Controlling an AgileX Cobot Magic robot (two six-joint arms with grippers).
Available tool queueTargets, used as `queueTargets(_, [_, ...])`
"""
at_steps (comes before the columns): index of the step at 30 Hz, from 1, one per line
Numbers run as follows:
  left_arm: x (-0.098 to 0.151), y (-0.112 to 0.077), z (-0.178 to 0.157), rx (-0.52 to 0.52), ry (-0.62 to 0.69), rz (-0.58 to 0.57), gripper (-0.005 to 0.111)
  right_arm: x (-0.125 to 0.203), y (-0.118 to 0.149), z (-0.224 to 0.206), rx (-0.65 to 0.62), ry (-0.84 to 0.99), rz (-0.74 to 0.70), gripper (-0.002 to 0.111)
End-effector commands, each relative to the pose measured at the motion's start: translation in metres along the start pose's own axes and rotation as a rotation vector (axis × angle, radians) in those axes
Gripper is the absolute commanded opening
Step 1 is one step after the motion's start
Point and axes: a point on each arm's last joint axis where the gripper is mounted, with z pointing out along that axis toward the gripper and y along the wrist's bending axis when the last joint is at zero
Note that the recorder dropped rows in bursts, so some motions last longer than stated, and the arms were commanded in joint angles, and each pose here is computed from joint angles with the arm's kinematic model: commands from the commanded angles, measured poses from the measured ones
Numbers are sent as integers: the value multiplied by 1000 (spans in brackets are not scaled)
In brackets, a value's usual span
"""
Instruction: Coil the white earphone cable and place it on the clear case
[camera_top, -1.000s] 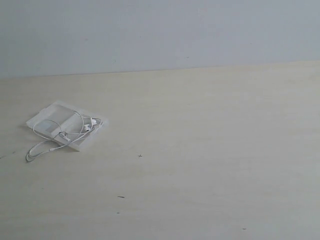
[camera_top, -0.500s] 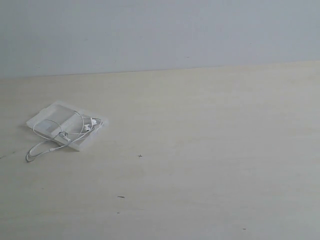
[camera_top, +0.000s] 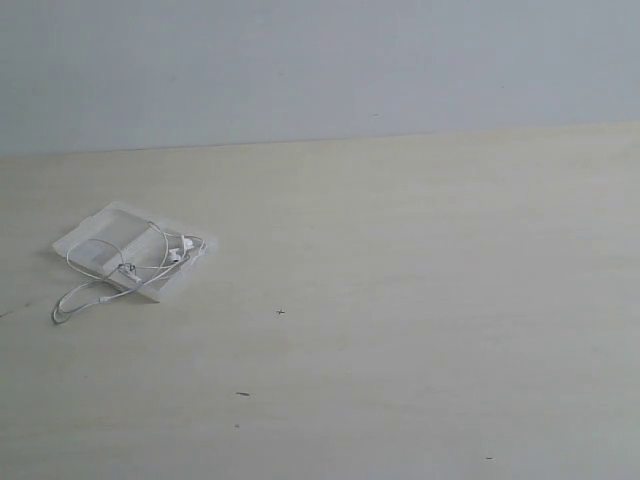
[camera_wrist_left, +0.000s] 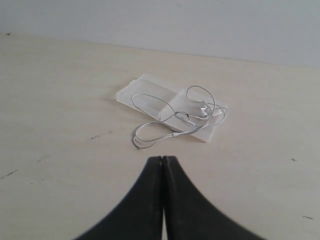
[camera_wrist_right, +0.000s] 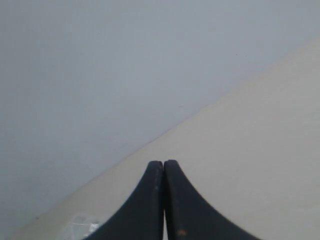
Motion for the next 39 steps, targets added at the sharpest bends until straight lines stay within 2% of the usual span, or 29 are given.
queueTargets(1, [0, 0, 0, -1, -8, -7, 0, 4, -2, 2, -44, -48, 45, 0])
queueTargets(9, [0, 0, 0, -1, -8, -7, 0, 8, -5, 2, -13, -8, -469, 0])
queueTargets(11, [0, 0, 0, -1, -8, -7, 0, 9, -6, 2, -6, 12, -538, 0])
queueTargets(17, [0, 0, 0, -1, -8, -7, 0, 17, -11, 1, 25, 113, -549, 0])
queueTargets(39, [0, 0, 0, -1, -8, -7, 0, 17, -11, 1, 25, 112, -547, 0])
